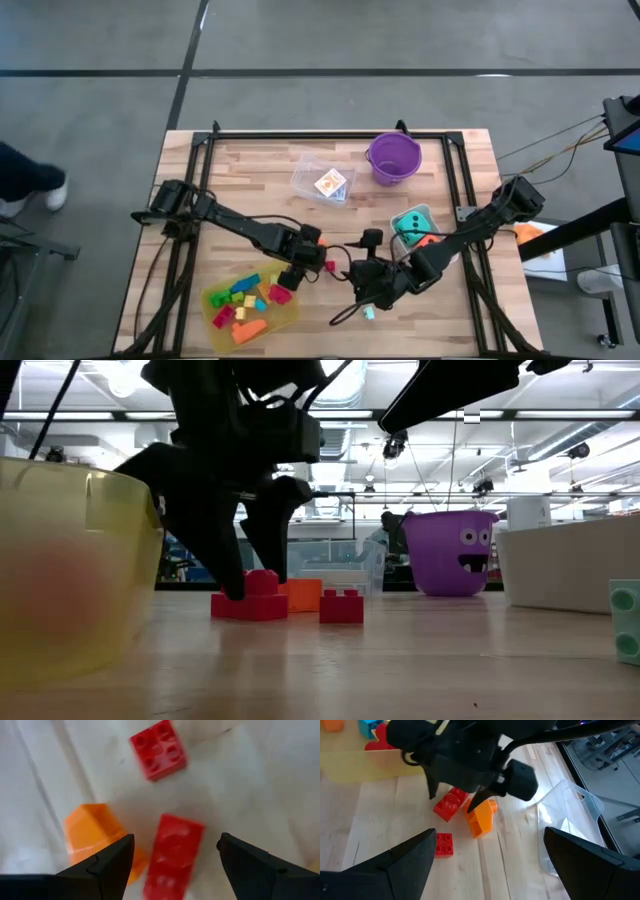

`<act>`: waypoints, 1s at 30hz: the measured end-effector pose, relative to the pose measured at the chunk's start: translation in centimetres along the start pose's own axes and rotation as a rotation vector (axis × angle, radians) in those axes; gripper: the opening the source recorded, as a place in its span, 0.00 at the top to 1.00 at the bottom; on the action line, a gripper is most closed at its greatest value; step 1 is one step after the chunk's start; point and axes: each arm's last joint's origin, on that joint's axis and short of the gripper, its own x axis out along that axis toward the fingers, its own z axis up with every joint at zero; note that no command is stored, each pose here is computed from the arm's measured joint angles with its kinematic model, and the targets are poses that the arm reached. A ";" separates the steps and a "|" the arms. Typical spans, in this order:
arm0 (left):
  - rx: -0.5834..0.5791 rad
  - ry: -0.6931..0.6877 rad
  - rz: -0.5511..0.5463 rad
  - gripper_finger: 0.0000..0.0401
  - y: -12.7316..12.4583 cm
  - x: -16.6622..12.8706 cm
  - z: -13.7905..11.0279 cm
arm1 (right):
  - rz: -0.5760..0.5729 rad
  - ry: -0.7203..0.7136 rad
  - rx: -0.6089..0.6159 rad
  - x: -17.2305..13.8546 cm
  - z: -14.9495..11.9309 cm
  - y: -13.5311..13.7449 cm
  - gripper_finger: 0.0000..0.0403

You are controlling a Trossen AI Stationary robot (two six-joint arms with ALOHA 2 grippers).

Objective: Pick & Place Toys
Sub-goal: Put the red game piece into the yellow bin

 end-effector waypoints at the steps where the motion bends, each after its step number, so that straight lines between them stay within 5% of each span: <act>1: -0.001 0.007 0.003 0.29 0.1 0.1 -0.1 | 0.000 0.001 -0.001 0.0 0.0 0.0 0.10; 30: 0.092 0.001 -0.069 0.29 0.4 0.4 -0.2 | 0.000 -0.001 0.000 -0.1 0.0 -0.1 0.10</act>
